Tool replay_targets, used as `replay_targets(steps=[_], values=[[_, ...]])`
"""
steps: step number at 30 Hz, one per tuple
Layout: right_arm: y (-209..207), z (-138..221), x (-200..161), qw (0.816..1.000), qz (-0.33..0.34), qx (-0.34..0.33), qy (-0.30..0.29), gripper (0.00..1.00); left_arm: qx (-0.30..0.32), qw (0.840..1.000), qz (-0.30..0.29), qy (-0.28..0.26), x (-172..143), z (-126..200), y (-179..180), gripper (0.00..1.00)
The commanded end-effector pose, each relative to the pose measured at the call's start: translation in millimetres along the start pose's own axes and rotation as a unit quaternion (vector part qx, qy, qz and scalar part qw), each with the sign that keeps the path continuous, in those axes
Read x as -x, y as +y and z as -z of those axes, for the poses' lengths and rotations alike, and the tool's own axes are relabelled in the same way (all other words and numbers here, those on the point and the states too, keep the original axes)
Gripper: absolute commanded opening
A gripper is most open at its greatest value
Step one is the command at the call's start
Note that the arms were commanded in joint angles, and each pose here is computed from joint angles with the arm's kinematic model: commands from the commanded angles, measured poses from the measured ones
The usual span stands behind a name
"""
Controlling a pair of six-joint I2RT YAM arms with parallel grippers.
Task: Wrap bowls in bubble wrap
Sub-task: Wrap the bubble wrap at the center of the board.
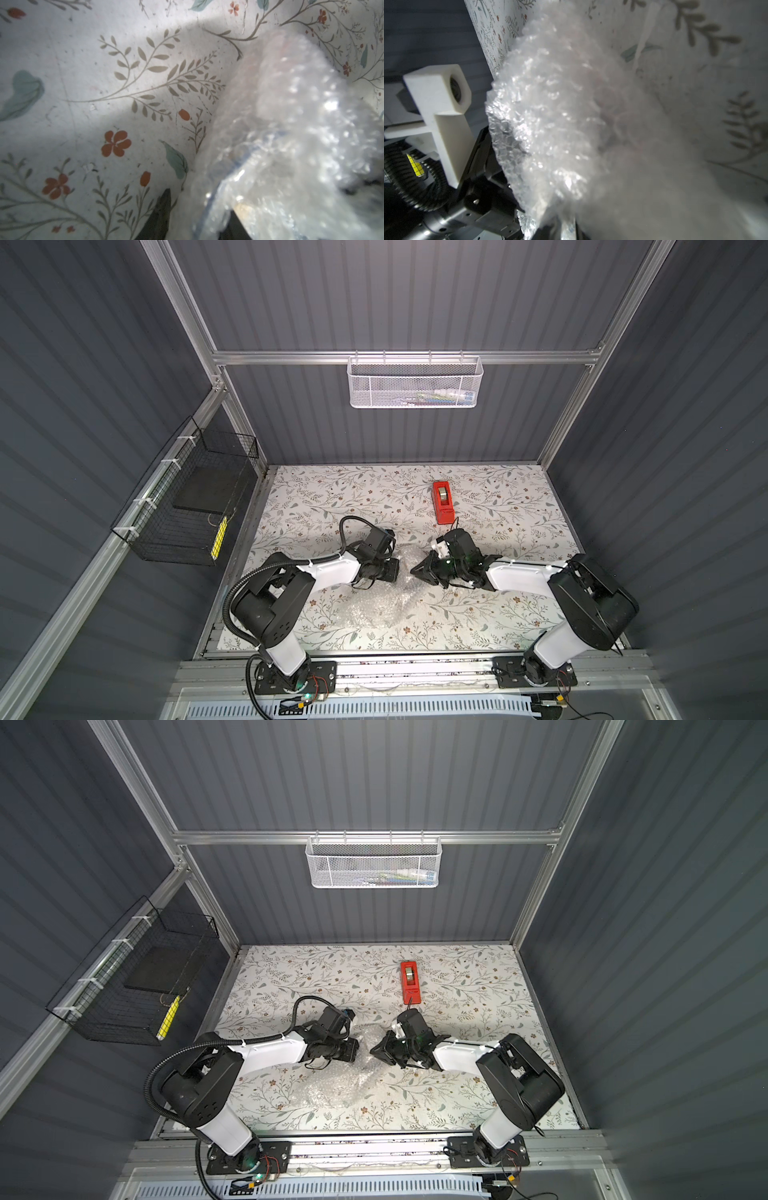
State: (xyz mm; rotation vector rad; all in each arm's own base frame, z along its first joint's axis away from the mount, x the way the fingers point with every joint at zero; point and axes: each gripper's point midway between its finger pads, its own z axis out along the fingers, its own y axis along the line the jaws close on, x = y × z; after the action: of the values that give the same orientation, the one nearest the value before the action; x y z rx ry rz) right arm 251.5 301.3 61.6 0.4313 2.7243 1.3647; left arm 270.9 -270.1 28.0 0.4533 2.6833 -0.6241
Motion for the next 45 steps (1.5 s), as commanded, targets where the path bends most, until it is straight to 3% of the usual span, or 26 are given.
replay_targets(steps=[1,11,23,31,37,45], values=[[-25.1,-7.5,-7.5,0.998,0.0,-0.058,0.018,0.11,0.022,1.0,0.01,0.02,-8.3,3.5,7.1,0.36],[-43.3,-9.2,-17.5,0.988,0.031,-0.141,0.055,0.02,0.017,1.0,0.007,-0.002,6.0,9.1,1.7,0.37],[-60.8,-12.6,-25.9,0.965,0.074,-0.235,0.085,0.0,0.024,0.998,0.001,-0.057,36.9,36.7,-2.7,0.49],[-62.8,-14.7,-30.0,0.961,0.081,-0.25,0.09,0.0,0.009,0.997,0.01,-0.081,47.8,57.0,-2.4,0.53],[-62.1,-19.2,-31.5,0.961,0.083,-0.247,0.094,0.0,-0.023,0.994,0.016,-0.104,56.0,72.3,-6.8,0.7],[-58.1,-20.5,-29.8,0.962,0.085,-0.243,0.091,0.0,-0.062,0.995,0.009,-0.077,51.6,49.8,-16.5,0.73]])
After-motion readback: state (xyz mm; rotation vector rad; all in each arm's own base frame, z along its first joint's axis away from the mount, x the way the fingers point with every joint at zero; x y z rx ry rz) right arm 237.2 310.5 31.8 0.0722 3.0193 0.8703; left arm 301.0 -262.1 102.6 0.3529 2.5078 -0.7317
